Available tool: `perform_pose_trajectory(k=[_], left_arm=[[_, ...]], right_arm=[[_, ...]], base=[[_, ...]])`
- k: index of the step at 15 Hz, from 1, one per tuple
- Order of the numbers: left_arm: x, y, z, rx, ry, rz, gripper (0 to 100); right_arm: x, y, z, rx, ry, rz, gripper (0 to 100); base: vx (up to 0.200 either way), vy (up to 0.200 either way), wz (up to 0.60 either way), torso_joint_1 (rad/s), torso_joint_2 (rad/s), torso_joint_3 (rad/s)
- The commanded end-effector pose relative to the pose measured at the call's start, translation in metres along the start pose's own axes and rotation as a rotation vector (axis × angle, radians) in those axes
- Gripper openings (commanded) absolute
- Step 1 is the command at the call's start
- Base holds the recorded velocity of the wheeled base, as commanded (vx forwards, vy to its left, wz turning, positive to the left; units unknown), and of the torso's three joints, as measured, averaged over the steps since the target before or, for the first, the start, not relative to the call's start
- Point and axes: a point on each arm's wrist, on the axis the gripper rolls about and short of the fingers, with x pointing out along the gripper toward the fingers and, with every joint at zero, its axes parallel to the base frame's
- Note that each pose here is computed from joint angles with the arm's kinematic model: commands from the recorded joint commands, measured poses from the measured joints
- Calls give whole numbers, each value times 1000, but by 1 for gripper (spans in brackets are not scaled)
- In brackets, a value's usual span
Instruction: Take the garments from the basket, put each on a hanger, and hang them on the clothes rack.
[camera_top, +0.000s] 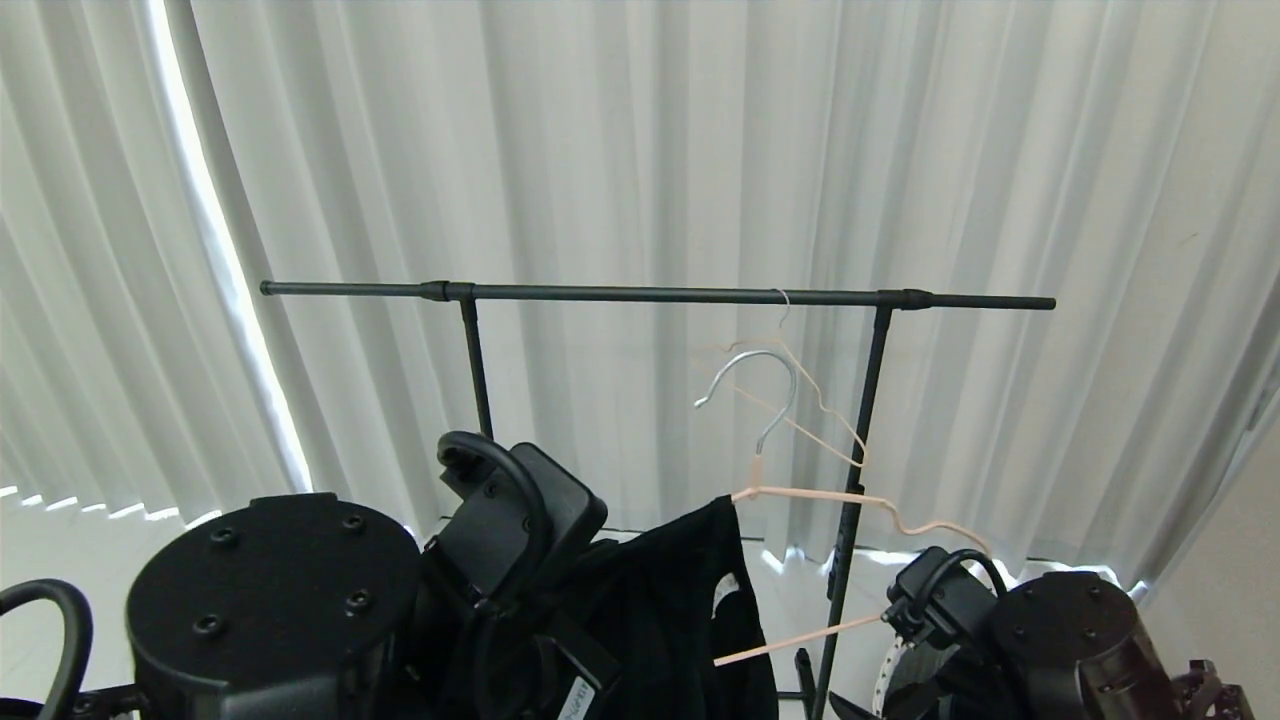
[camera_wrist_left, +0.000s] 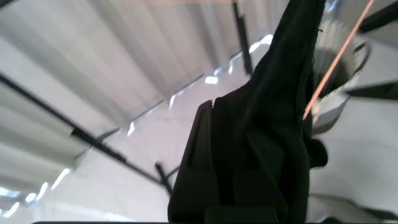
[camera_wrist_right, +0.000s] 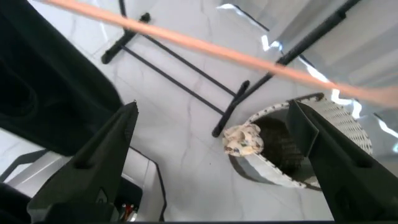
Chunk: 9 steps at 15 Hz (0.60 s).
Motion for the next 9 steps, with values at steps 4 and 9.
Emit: perform_pose_trajectory(k=[4,9], left_arm=[[12,-6,5,-9,-27,33,0],[10,-11,18,-16,-71,11,0]], right_arm=[[-9,31,14,-28,-113,181,100],[3,34,10,-44,-76,147,100]], base=[[0,0,0,0,0,0],[0,0,0,0,0,0]])
